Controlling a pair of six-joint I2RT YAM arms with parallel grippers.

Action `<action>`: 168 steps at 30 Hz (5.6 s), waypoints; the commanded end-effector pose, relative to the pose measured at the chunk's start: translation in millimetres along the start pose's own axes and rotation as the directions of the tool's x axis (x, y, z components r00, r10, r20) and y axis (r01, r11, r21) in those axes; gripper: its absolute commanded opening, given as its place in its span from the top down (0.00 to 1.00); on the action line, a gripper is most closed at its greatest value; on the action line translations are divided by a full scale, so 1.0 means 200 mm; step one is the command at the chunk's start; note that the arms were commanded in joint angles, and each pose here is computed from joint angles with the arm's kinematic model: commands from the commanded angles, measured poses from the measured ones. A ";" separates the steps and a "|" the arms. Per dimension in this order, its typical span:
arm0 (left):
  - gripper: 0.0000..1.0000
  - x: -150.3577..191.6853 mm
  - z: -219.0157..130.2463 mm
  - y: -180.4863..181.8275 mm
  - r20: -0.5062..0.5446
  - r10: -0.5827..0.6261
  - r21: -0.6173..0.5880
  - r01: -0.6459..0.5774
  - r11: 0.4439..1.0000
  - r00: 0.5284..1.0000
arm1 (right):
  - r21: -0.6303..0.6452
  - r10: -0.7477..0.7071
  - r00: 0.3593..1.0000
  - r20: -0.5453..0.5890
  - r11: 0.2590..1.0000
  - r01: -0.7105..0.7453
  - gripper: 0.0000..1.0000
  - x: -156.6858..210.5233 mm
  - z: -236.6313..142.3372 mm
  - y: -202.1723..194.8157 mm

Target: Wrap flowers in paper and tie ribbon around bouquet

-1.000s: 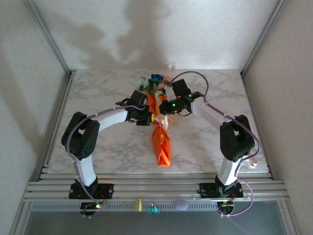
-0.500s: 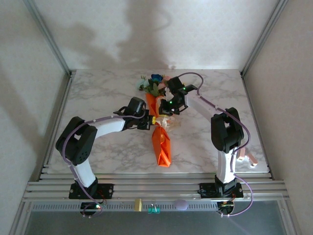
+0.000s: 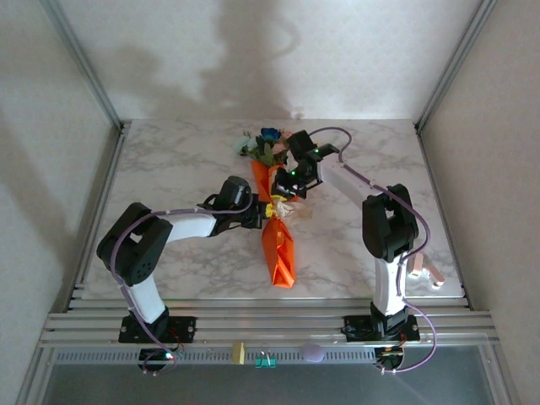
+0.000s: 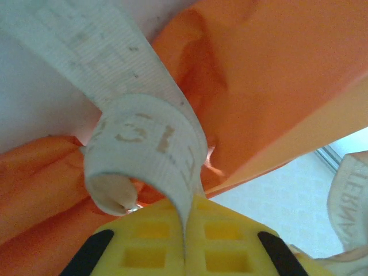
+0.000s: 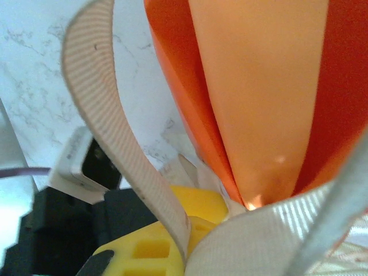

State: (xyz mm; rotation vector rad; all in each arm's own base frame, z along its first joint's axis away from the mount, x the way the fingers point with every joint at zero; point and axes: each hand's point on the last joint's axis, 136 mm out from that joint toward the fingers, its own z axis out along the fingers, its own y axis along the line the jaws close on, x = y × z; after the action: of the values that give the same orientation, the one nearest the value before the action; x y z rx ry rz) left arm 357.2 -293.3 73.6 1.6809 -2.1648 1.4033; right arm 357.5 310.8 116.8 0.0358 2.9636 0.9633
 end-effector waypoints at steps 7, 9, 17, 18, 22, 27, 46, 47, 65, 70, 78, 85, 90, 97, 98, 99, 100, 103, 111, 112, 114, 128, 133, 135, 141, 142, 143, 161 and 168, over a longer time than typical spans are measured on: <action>1.00 0.09 -0.04 -0.10 -0.067 0.009 0.106 -0.002 0.994 0.998 | 0.136 0.000 1.000 -0.030 0.991 0.004 0.80 -0.05 0.02 -0.06; 1.00 0.09 -0.04 -0.10 -0.069 0.007 0.108 0.001 0.994 0.998 | 0.174 -0.029 0.999 -0.026 0.984 0.033 0.71 -0.05 -0.02 -0.05; 1.00 0.09 -0.03 -0.10 -0.079 0.004 0.112 0.005 0.994 0.997 | 0.204 -0.200 0.979 -0.035 0.958 0.203 0.53 -0.03 -0.14 -0.03; 1.00 0.09 -0.03 -0.10 -0.080 0.003 0.111 0.005 0.994 0.997 | 0.197 -0.229 0.972 -0.052 0.952 0.235 0.52 -0.02 -0.13 -0.03; 1.00 0.09 -0.02 -0.10 -0.084 0.005 0.109 0.005 0.994 0.996 | 0.195 -0.387 0.917 -0.091 0.897 0.398 0.50 0.03 -0.11 -0.02; 1.00 0.09 -0.02 -0.10 -0.085 0.014 0.097 -0.006 0.995 0.996 | 0.217 -0.611 0.790 -0.045 0.766 0.605 0.45 0.06 -0.14 -0.02; 1.00 0.08 -0.02 -0.12 -0.087 0.041 0.083 -0.033 0.996 0.995 | 0.368 -0.938 0.335 -0.087 0.283 0.886 0.32 0.13 -0.07 -0.08; 1.00 0.09 -0.02 -0.13 -0.088 0.043 0.084 -0.036 0.996 0.995 | 0.380 -0.943 0.317 -0.100 0.258 0.888 0.32 0.13 -0.07 -0.08; 1.00 0.11 -0.04 -0.16 -0.092 0.062 0.096 -0.053 0.994 0.994 | 0.559 -0.958 0.083 -0.275 -0.089 0.825 0.48 0.10 0.01 -0.09; 1.00 0.12 -0.05 -0.19 -0.097 0.071 0.121 -0.059 0.991 0.993 | 0.566 -0.967 0.089 -0.239 -0.064 0.822 0.41 0.13 0.02 -0.09; 1.00 0.13 -0.04 -0.21 -0.117 0.068 0.149 -0.050 0.988 0.991 | 0.522 -0.975 0.215 -0.062 0.152 0.840 0.32 0.19 -0.05 -0.08; 1.00 0.15 -0.02 -0.22 -0.151 0.080 0.160 -0.056 0.986 0.985 | 0.548 -0.978 0.194 -0.081 0.119 0.828 0.31 0.17 -0.06 -0.12; 1.00 0.16 -0.01 -0.21 -0.164 0.088 0.140 -0.065 0.988 0.983 | 0.625 -0.984 0.171 -0.054 0.101 0.774 0.30 0.10 -0.09 -0.12; 1.00 0.13 0.01 -0.15 -0.145 0.079 0.097 -0.065 0.993 0.986 | 0.547 -0.956 0.241 0.168 0.294 0.784 0.27 0.12 -0.24 -0.06; 1.00 0.12 0.02 -0.15 -0.145 0.077 0.094 -0.064 0.994 0.986 | 0.531 -0.941 0.266 0.208 0.337 0.778 0.27 0.12 -0.27 -0.05; 1.00 0.12 0.02 -0.14 -0.143 0.076 0.090 -0.063 0.994 0.987 | 0.516 -0.928 0.281 0.244 0.369 0.773 0.27 0.12 -0.30 -0.04; 1.00 0.12 0.02 -0.14 -0.142 0.076 0.090 -0.064 0.994 0.987 | 0.506 -0.913 0.299 0.278 0.404 0.762 0.27 0.11 -0.33 -0.03; 1.00 0.12 0.03 -0.14 -0.139 0.077 0.086 -0.066 0.994 0.987 | 0.476 -0.864 0.357 0.356 0.496 0.726 0.27 0.08 -0.41 -0.03; 1.00 0.11 0.03 -0.15 -0.135 0.080 0.080 -0.069 0.994 0.988 | 0.339 -0.748 0.525 0.406 0.657 0.673 0.20 0.01 -0.35 -0.20; 1.00 0.11 0.03 -0.15 -0.135 0.080 0.080 -0.069 0.994 0.988 | 0.316 -0.741 0.541 0.397 0.664 0.678 0.19 0.01 -0.33 -0.22; 1.00 0.11 0.03 -0.15 -0.134 0.080 0.079 -0.070 0.994 0.988 | 0.245 -0.706 0.569 0.422 0.693 0.678 0.18 -0.01 -0.32 -0.23; 1.00 0.11 0.04 -0.13 -0.130 0.080 0.060 -0.072 0.996 0.988 | -0.133 -0.508 0.825 0.247 0.826 0.548 0.01 -0.10 -0.16 -0.25; 1.00 0.11 0.04 -0.14 -0.129 0.080 0.061 -0.073 0.996 0.988 | -0.151 -0.488 0.846 0.215 0.839 0.523 0.03 -0.07 -0.13 -0.27; 1.00 0.11 0.05 -0.14 -0.130 0.079 0.062 -0.071 0.996 0.988 | -0.169 -0.491 0.848 0.201 0.835 0.523 0.05 -0.05 -0.12 -0.26; 1.00 0.10 0.05 -0.14 -0.131 0.077 0.057 -0.070 0.996 0.988 | -0.174 -0.535 0.825 0.182 0.808 0.563 0.13 0.01 -0.10 -0.21; 1.00 0.10 0.05 -0.14 -0.131 0.078 0.057 -0.071 0.996 0.988 | -0.170 -0.549 0.818 0.174 0.801 0.574 0.15 0.02 -0.09 -0.20; 1.00 0.10 0.05 -0.13 -0.132 0.077 0.055 -0.070 0.996 0.988 | -0.161 -0.560 0.812 0.168 0.797 0.583 0.16 0.02 -0.09 -0.20; 1.00 0.09 0.03 -0.15 -0.133 0.081 0.065 -0.073 0.995 0.988 | 0.240 -0.875 0.475 0.095 0.483 0.842 0.24 0.12 -0.12 -0.19; 1.00 0.10 0.03 -0.15 -0.140 0.085 0.064 -0.076 0.995 0.986 | 0.346 -0.933 0.360 -0.027 0.329 0.879 0.24 0.10 -0.07 -0.25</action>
State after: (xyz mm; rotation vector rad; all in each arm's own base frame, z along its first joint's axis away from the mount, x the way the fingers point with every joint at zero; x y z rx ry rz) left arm 372.2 -311.0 95.0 1.5077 -2.1459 1.5544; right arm 327.1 273.1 109.0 -1.2546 2.2532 0.4202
